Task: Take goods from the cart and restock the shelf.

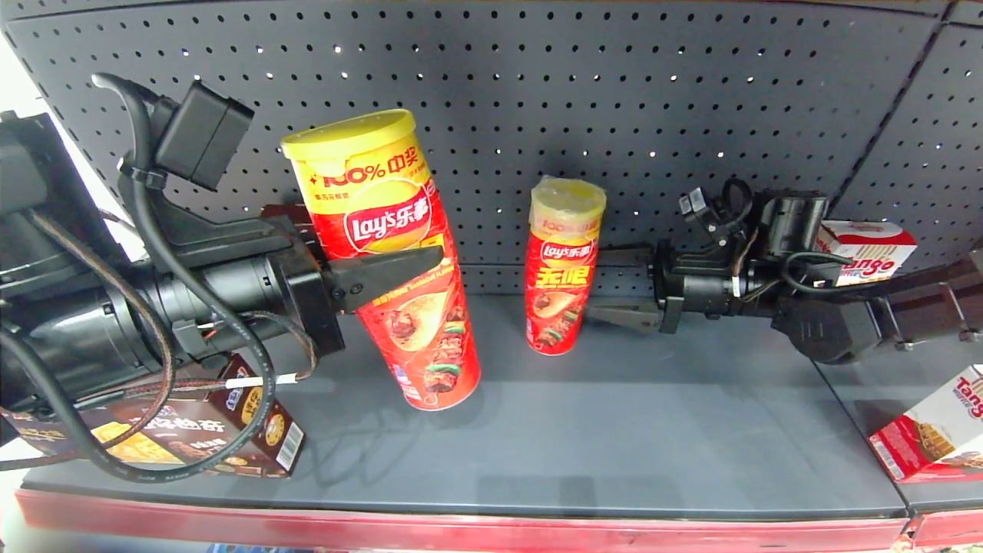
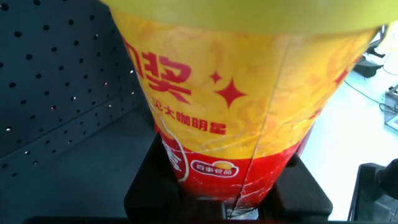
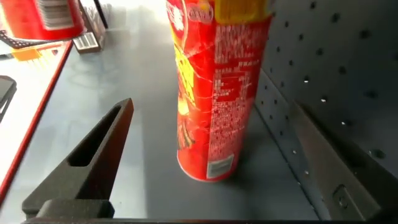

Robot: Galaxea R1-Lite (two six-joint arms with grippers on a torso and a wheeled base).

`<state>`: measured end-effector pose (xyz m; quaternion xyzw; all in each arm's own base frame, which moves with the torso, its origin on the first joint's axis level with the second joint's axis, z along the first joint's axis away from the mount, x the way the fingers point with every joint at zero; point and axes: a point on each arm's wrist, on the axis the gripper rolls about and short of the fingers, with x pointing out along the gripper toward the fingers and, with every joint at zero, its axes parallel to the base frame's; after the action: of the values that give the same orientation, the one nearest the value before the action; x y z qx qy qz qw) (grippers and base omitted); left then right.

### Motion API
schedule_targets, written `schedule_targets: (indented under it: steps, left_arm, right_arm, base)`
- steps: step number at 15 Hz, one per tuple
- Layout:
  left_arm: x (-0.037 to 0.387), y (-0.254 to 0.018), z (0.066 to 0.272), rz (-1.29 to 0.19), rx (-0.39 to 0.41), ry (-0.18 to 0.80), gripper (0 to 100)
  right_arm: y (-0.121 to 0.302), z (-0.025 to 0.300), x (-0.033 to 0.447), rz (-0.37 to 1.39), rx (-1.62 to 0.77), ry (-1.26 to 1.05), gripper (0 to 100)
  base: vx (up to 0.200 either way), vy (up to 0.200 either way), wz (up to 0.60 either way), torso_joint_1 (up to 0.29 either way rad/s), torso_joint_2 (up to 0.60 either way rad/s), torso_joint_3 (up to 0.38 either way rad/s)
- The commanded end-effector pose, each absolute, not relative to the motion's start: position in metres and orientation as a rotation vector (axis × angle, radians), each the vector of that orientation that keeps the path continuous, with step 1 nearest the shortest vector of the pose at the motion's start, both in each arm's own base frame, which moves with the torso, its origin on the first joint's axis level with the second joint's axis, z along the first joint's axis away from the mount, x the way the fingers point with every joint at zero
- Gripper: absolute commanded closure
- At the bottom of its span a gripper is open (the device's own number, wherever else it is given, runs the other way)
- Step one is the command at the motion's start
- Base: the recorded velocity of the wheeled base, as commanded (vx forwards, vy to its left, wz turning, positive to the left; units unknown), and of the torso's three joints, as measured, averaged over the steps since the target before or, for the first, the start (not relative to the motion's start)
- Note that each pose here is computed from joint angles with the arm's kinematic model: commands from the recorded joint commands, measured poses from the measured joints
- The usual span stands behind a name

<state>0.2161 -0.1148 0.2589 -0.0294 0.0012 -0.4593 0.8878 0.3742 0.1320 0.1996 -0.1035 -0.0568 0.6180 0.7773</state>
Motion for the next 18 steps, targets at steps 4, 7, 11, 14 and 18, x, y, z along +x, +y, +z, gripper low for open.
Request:
schedule_targets:
  steps: [4,7,11,14,18]
  left_arm:
    - [0.219,-0.116,0.256,-0.953,-0.062,0.013,100]
    - [0.220,-0.116,0.255,-0.951,-0.062,0.015,100]
    - [0.220,-0.116,0.255,-0.950,-0.062,0.016,100]
    - [0.220,-0.116,0.254,-0.950,-0.062,0.019,100]
    - [0.221,-0.116,0.254,-0.950,-0.062,0.021,100]
  right_arm:
    - [0.150,0.177,0.394,1.368,-0.209,-0.094,0]
    - [0.165,0.174,0.394,1.385,-0.204,-0.088,0]
    - [0.180,0.170,0.404,1.370,-0.190,-0.085,0]
    - [0.188,0.162,0.406,1.352,-0.188,-0.065,0]
    - [0.195,0.160,0.406,1.310,-0.188,-0.055,100]
  base:
    - [0.000,0.000,0.00,0.000,0.00,0.000]
    - [0.000,0.000,0.00,0.000,0.00,0.000]
    - [0.000,0.000,0.00,0.000,0.00,0.000]
    - [0.000,0.000,0.00,0.000,0.00,0.000]
    - [0.000,0.000,0.00,0.000,0.00,0.000]
